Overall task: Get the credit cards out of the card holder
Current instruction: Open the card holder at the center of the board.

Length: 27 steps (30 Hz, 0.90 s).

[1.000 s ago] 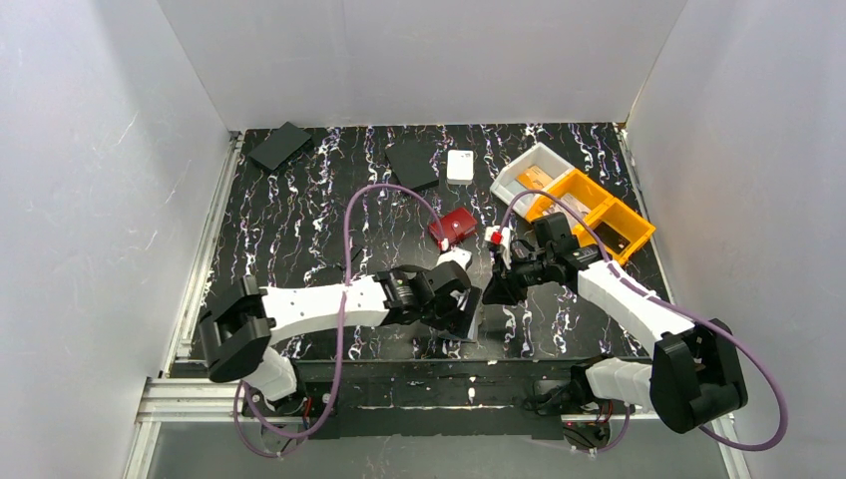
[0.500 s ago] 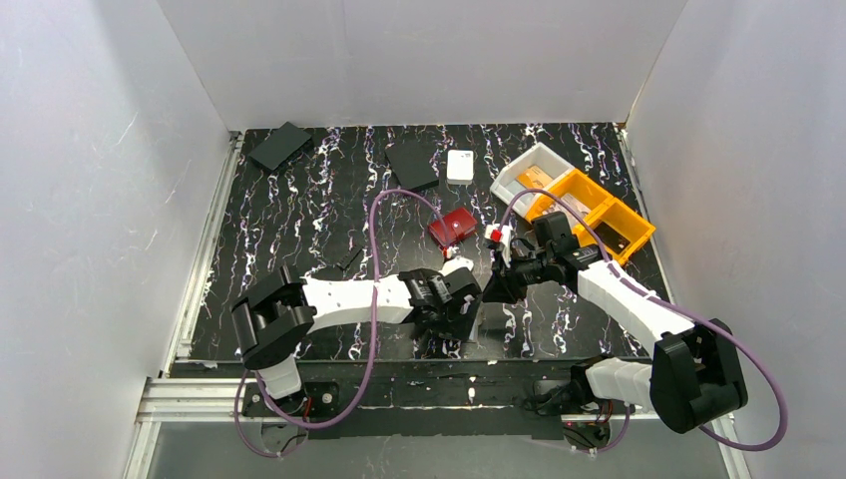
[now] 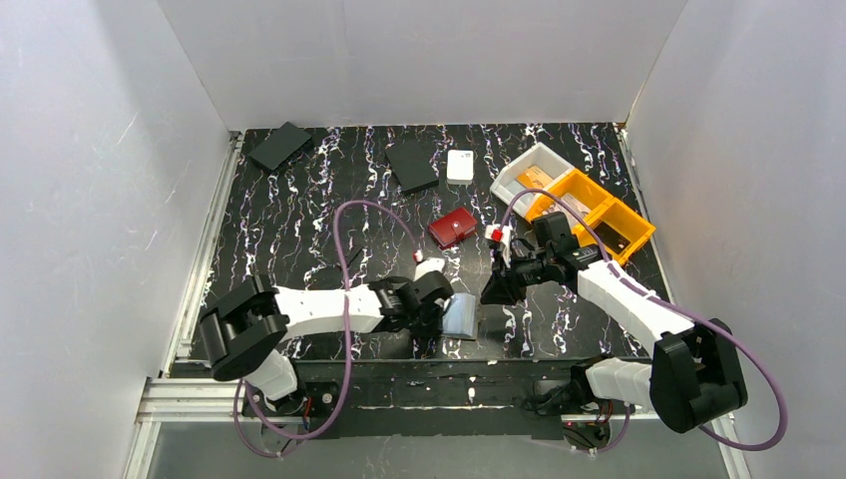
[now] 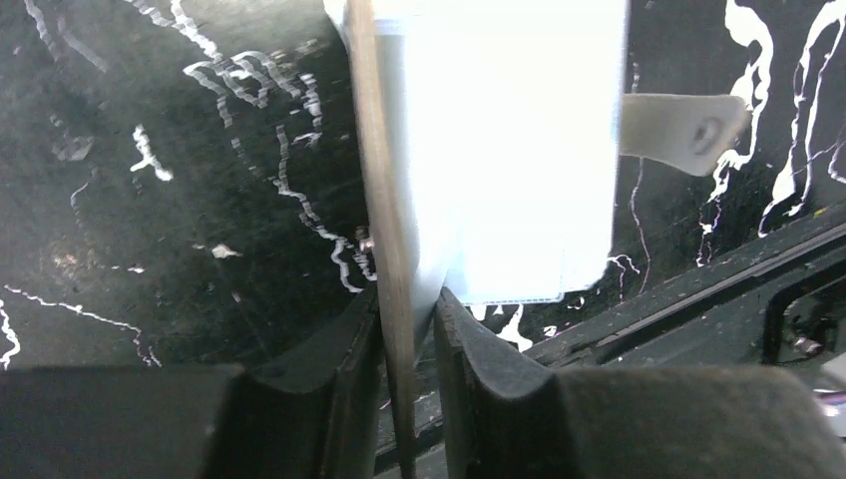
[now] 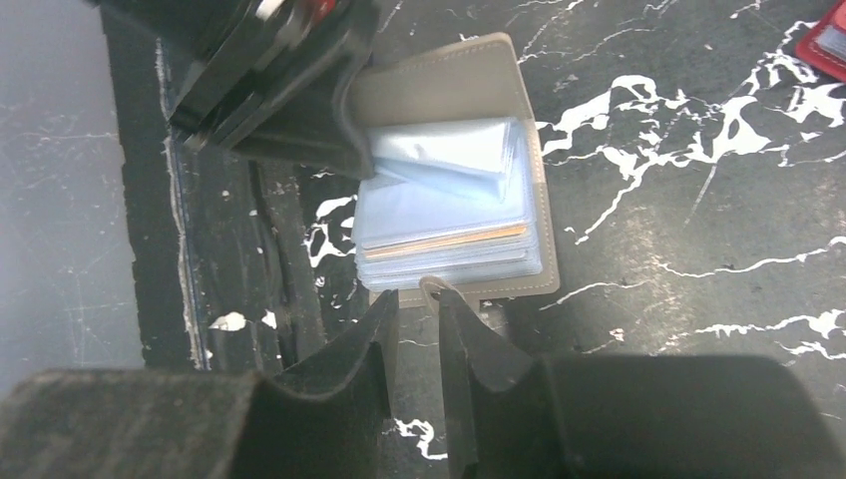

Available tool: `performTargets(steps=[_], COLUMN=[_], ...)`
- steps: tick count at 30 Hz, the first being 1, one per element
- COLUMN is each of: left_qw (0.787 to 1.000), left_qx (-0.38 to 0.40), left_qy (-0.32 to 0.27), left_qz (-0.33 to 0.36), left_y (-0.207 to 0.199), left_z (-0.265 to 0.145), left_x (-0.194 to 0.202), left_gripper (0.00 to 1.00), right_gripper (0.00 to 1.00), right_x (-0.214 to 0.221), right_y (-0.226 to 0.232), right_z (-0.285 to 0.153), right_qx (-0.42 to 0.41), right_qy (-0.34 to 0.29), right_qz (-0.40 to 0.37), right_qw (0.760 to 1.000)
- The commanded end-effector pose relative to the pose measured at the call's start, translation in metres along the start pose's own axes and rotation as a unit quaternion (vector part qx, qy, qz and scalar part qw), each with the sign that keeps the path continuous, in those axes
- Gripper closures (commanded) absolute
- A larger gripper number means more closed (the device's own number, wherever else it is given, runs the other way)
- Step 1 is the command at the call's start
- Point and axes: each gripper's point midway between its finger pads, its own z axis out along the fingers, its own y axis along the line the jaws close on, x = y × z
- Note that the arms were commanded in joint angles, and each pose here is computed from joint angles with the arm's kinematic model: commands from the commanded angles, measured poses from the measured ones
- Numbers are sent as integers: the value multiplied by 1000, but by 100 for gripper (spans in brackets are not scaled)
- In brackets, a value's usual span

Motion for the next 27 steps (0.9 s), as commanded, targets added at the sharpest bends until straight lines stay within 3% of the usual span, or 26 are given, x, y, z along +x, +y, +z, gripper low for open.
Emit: performTargets(steps=[1, 11, 19, 27], left_qw=[992, 983, 971, 970], left_qx=[76, 113, 98, 94], left_qy=[-29, -44, -33, -29], left_qz=[-100, -140, -216, -223], left_y=[-5, -10, 3, 3], left_z=[-4, -9, 3, 6], left_x=[-10, -15, -6, -6], left_gripper=[81, 85, 91, 91], right_gripper=[69, 66, 55, 45], right_x=[-12, -6, 11, 18], right_y=[13, 20, -7, -11], right_z=[3, 33, 47, 50], right_qx=[-40, -114, -24, 3], right_qy=[-8, 82, 76, 63], right_qz=[34, 166, 202, 229], right_qw=[999, 976, 976, 971])
